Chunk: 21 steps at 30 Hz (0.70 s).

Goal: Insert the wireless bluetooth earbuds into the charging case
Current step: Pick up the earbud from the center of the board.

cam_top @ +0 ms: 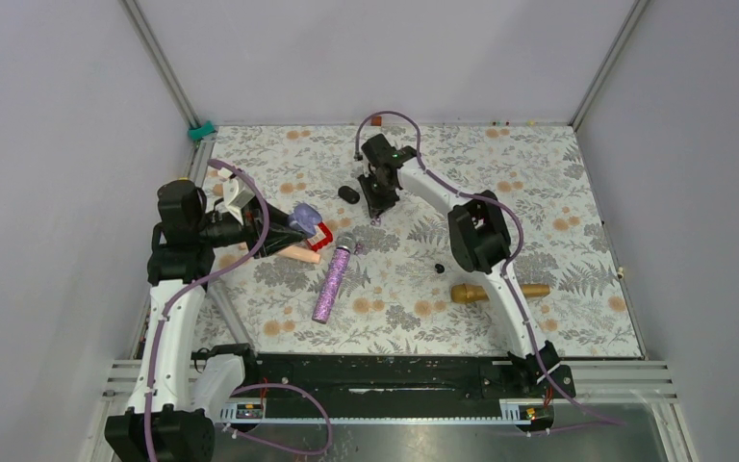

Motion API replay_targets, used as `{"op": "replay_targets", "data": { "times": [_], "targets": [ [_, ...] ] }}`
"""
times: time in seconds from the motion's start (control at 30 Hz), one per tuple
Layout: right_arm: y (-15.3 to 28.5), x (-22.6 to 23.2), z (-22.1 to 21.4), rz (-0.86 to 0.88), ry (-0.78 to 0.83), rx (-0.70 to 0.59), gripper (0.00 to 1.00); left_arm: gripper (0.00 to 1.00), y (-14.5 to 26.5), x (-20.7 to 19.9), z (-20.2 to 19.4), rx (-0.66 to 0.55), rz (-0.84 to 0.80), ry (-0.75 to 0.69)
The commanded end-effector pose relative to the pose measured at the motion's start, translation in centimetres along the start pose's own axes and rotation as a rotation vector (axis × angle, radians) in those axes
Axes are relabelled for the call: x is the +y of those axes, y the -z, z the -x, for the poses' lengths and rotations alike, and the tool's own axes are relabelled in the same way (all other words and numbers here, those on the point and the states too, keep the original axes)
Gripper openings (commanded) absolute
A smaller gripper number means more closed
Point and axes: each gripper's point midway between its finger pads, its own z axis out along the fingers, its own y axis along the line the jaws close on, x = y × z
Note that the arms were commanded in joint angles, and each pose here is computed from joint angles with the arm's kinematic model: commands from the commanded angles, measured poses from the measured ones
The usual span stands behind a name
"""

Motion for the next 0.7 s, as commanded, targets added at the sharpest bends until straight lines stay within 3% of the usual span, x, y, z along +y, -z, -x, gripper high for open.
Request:
{"op": "replay_targets", "data": {
  "times": [0.0,0.33,0.5,0.67],
  "targets": [
    [2.1,2.9,-2.2,0.081,0.096,0.052,0.27,0.0,0.2,-1.1,1.1,-0.02,-0.038,-0.069],
    [3.6,3.6,-6.3,0.046,0.315,0.113,0.3,0.0,0.5,-1.8,1.4,-0.028,-0.051,-0.083],
    [5.8,2.9,-4.1,-0.027,0.353,-0.012,0.32,0.0,0.5,-2.0,1.5,-0.03,-0.058,-0.087],
    [7.6,3.3,-3.1,-0.022,0.367,-0.075,0.42,0.0,0.6,-2.2,1.5,-0.032,-0.062,-0.091]
  ]
}}
